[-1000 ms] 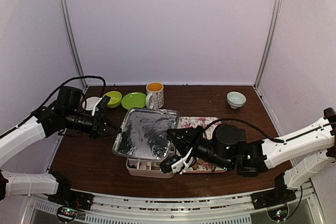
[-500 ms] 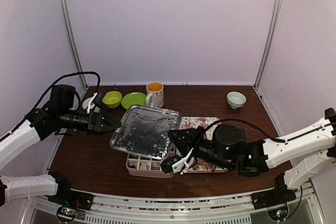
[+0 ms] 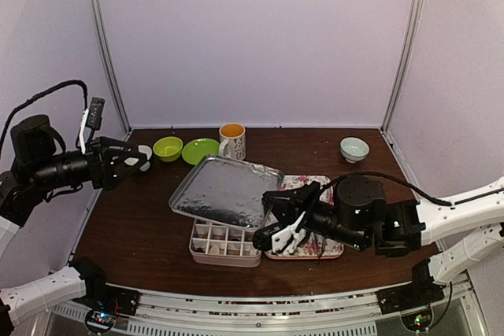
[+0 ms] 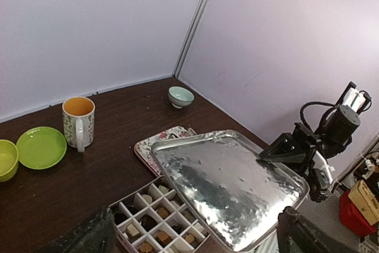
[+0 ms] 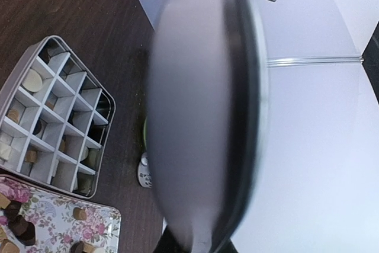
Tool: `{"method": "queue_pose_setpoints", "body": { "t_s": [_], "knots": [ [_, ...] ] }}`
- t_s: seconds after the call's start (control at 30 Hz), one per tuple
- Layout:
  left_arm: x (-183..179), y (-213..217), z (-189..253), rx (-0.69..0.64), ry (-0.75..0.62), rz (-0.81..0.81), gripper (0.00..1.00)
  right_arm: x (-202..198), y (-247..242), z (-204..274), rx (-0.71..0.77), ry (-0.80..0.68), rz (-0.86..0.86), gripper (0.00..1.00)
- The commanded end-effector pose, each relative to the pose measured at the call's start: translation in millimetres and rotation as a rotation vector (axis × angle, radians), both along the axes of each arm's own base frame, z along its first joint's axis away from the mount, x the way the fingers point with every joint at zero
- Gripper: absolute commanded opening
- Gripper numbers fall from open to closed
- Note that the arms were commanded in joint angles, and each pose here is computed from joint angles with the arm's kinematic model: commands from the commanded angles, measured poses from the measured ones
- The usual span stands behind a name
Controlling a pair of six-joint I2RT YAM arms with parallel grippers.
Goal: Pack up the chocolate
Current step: Pass from the left arm to the right, then pass from the right arm to the left
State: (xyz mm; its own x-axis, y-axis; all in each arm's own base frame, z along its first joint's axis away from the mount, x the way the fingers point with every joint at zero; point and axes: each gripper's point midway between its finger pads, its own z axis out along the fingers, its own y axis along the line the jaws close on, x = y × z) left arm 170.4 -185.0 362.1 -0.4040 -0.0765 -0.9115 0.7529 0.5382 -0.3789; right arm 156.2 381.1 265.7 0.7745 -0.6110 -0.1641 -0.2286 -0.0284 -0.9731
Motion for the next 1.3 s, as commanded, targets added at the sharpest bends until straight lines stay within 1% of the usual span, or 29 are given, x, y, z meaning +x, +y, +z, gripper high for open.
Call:
{"method": "queue_pose_setpoints", "body": {
  "t_s": [0.0, 0.1, 0.23, 0.37, 0.47, 0.6, 0.7, 0.77, 0.83, 0.97, 1.03, 1.2, 1.27],
  "knots": [
    [-13.5, 16.5, 34.4, -0.037, -0.293, 0.052, 0.97, -10.5, -7.5, 33.9, 0.142, 0.154, 0.019, 0.0],
    [-21.8, 23.8, 41.7, -0.052, -0.372, 0.073, 0.97, -14.1, -14.7, 51.5, 0.257, 0.256, 0.022, 0.0],
    [-31.8, 25.0, 46.7, -0.079, -0.427, 0.054, 0.97, -18.6, -22.4, 71.0, 0.367, 0.384, 0.038, 0.0],
    [-34.9, 19.6, 43.8, -0.086, -0.428, 0.013, 0.97, -15.8, -26.8, 86.1, 0.461, 0.546, 0.025, 0.0],
    [-33.5, 16.1, 39.1, -0.085, -0.411, -0.005, 0.97, -17.3, -26.2, 97.1, 0.524, 0.695, 0.059, 0.0],
    [-22.8, 18.0, 29.8, -0.058, -0.386, 0.036, 0.96, -14.1, -26.1, 110.1, 0.608, 0.923, 0.09, 0.0],
    [-19.8, 13.3, 25.8, -0.057, -0.375, 0.017, 0.96, -10.9, -25.2, 118.2, 0.642, 1.115, 0.116, 0.0],
    [-16.4, 8.4, 22.0, -0.062, -0.352, -0.002, 0.96, -19.0, -21.3, 122.0, 0.617, 1.25, 0.192, 0.0],
    [-13.5, 2.3, 16.7, -0.065, -0.321, -0.031, 0.96, -21.5, -19.2, 126.6, 0.614, 1.358, 0.231, 0.0],
    [-4.9, -10.3, 5.7, -0.081, -0.24, -0.08, 0.96, -29.1, -11.1, 128.9, 0.564, 1.522, 0.322, 0.0],
    [-0.3, -15.3, 2.0, -0.092, -0.203, -0.096, 0.97, -32.4, -6.6, 128.4, 0.541, 1.581, 0.36, 0.0],
    [5.9, -26.4, -4.4, -0.103, -0.145, -0.145, 0.96, -20.8, 9.7, 104.5, 0.496, 1.745, 0.322, 0.0],
    [8.7, -29.3, -9.5, -0.095, -0.119, -0.155, 0.94, -19.5, 14.2, 97.9, 0.472, 1.804, 0.335, 0.0]
  ]
}}
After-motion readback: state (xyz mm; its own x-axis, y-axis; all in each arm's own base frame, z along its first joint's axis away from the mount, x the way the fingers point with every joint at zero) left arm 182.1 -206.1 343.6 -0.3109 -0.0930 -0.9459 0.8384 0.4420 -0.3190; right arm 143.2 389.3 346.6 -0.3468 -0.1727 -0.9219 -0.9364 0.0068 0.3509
